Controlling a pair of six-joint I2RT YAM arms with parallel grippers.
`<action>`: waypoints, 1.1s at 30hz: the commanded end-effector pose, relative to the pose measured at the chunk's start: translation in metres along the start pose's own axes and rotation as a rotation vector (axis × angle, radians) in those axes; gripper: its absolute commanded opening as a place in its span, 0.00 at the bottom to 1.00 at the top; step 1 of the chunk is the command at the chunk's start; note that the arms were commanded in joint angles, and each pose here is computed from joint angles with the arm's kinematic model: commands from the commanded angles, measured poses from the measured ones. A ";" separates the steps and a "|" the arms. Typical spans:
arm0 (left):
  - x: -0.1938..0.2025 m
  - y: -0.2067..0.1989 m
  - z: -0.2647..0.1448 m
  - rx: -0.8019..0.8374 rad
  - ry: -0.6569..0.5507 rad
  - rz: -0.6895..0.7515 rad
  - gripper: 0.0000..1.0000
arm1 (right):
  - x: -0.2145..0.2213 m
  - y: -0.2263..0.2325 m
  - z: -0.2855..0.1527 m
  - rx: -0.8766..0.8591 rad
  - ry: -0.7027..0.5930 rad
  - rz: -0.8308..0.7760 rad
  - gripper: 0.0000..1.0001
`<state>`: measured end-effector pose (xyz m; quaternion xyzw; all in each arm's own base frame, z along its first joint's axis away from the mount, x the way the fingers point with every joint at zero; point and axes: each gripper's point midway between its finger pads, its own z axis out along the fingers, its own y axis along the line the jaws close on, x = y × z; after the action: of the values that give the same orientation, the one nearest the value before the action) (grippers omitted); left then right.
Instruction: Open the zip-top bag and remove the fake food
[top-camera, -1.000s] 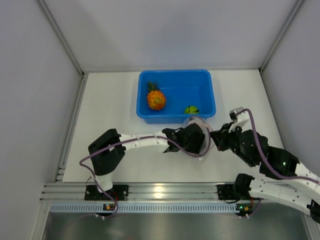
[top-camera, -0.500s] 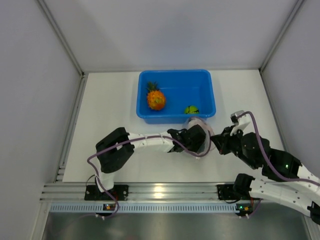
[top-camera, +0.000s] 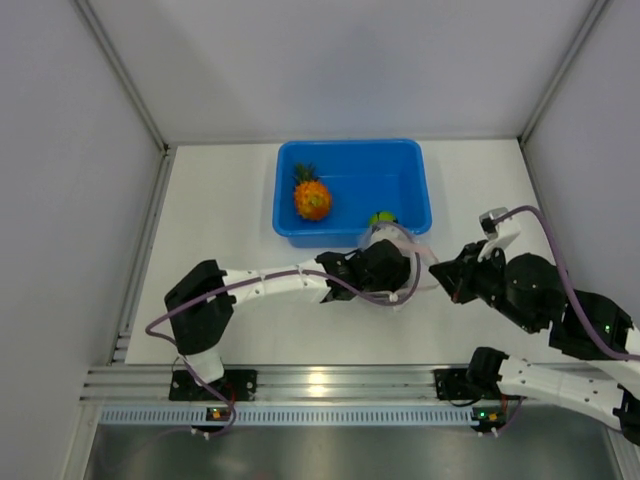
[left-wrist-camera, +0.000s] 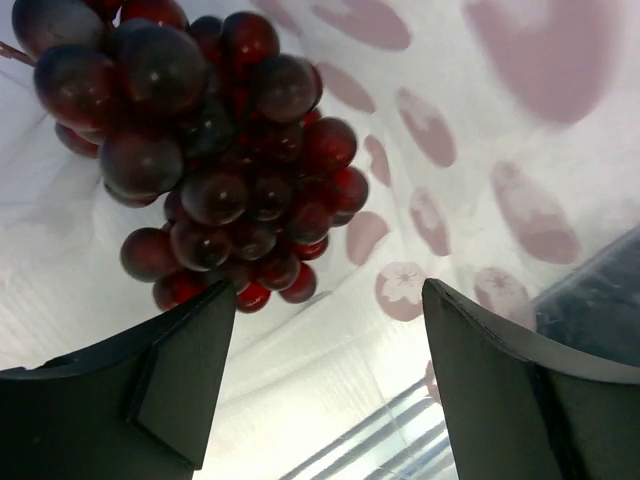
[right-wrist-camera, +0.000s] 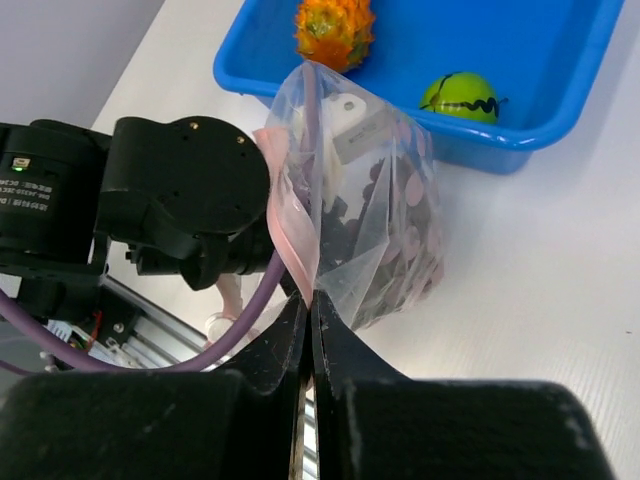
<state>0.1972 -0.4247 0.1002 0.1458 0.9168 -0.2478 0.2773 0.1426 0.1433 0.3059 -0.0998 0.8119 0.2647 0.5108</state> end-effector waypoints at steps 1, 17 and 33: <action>-0.024 0.017 -0.023 -0.047 -0.070 -0.011 0.81 | -0.012 0.007 -0.009 -0.030 -0.010 0.026 0.00; -0.006 0.053 0.020 -0.243 -0.025 0.004 0.74 | 0.039 0.039 0.003 -0.232 0.142 0.009 0.00; 0.004 0.049 0.031 -0.218 0.029 0.004 0.77 | 0.018 -0.005 0.008 0.014 0.029 -0.012 0.00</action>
<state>0.2199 -0.3994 0.0434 0.1398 0.9425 -0.1278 0.2753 0.1331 0.1578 0.2545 -0.1419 0.8384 0.2569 0.4592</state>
